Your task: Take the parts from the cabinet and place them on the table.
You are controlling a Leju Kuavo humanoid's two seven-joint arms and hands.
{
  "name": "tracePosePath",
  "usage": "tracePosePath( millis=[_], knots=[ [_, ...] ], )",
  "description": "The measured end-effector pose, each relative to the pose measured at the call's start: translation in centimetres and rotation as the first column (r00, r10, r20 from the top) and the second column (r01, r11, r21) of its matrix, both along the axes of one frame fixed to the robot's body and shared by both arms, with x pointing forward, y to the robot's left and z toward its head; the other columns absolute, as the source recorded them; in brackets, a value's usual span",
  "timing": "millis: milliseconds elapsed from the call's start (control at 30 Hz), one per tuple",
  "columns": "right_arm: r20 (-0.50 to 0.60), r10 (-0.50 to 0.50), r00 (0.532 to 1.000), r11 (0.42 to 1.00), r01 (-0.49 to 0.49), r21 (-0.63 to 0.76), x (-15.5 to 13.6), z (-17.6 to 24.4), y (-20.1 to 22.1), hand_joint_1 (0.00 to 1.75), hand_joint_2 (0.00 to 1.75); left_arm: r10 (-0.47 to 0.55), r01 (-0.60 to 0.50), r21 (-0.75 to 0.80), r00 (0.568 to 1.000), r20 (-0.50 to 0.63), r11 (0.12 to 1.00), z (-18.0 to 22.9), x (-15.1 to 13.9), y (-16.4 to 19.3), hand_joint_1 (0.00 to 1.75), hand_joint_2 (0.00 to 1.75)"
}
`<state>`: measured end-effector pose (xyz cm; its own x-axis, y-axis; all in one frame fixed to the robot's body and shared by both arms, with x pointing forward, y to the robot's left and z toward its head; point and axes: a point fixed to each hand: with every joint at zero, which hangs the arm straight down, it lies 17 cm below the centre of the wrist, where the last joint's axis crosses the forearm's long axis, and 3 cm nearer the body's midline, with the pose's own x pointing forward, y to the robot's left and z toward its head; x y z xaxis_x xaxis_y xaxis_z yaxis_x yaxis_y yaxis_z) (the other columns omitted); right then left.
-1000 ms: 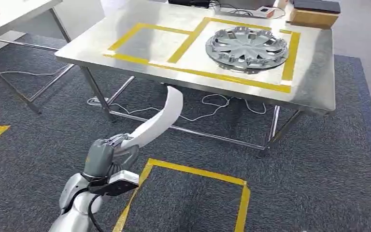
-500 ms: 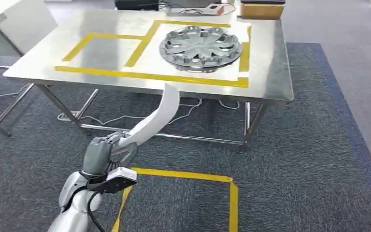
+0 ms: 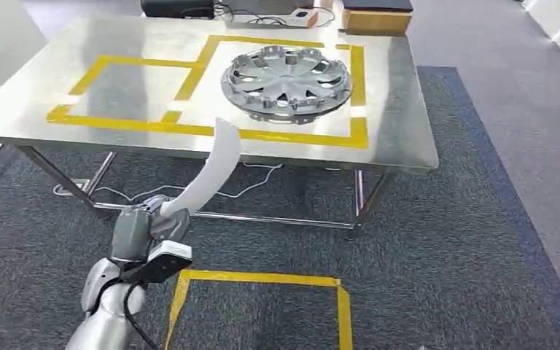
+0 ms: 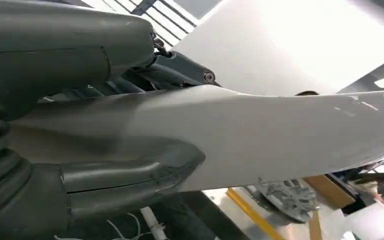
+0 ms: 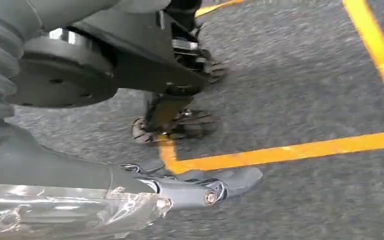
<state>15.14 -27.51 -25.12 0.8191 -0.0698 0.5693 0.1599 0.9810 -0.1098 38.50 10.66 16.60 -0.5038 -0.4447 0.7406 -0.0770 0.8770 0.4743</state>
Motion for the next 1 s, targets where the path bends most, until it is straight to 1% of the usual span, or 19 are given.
tracePosePath(
  millis=[333,400,500,800,1000],
  knots=[
    [-0.045,0.048,0.998,0.999,-0.048,0.012,-2.1,-0.6,1.2,0.00,1.75,0.062,-0.062,-0.009,0.998,-0.020,0.998,-0.6,0.5,1.6,1.75,1.75],
    [-0.030,0.057,0.998,0.998,-0.056,0.009,-1.1,-0.4,1.2,0.00,1.75,0.076,-0.076,-0.011,0.997,-0.015,0.997,-0.5,0.6,2.0,1.75,1.75],
    [-0.021,0.059,0.998,0.998,-0.059,0.008,-0.6,-0.2,1.2,0.00,1.75,0.085,-0.085,-0.010,0.996,-0.009,0.996,-0.3,0.8,2.3,1.75,1.75],
    [-0.034,0.083,0.996,0.996,-0.083,0.013,-1.4,-0.4,2.0,0.00,1.75,0.144,-0.144,-0.018,0.989,-0.032,0.989,-1.1,1.0,4.4,1.75,1.75],
    [-0.025,0.092,0.995,0.996,-0.091,0.012,-0.8,-0.3,2.1,0.00,1.75,0.172,-0.173,-0.024,0.985,-0.029,0.985,-1.0,1.0,5.3,1.75,1.75]
  ],
)
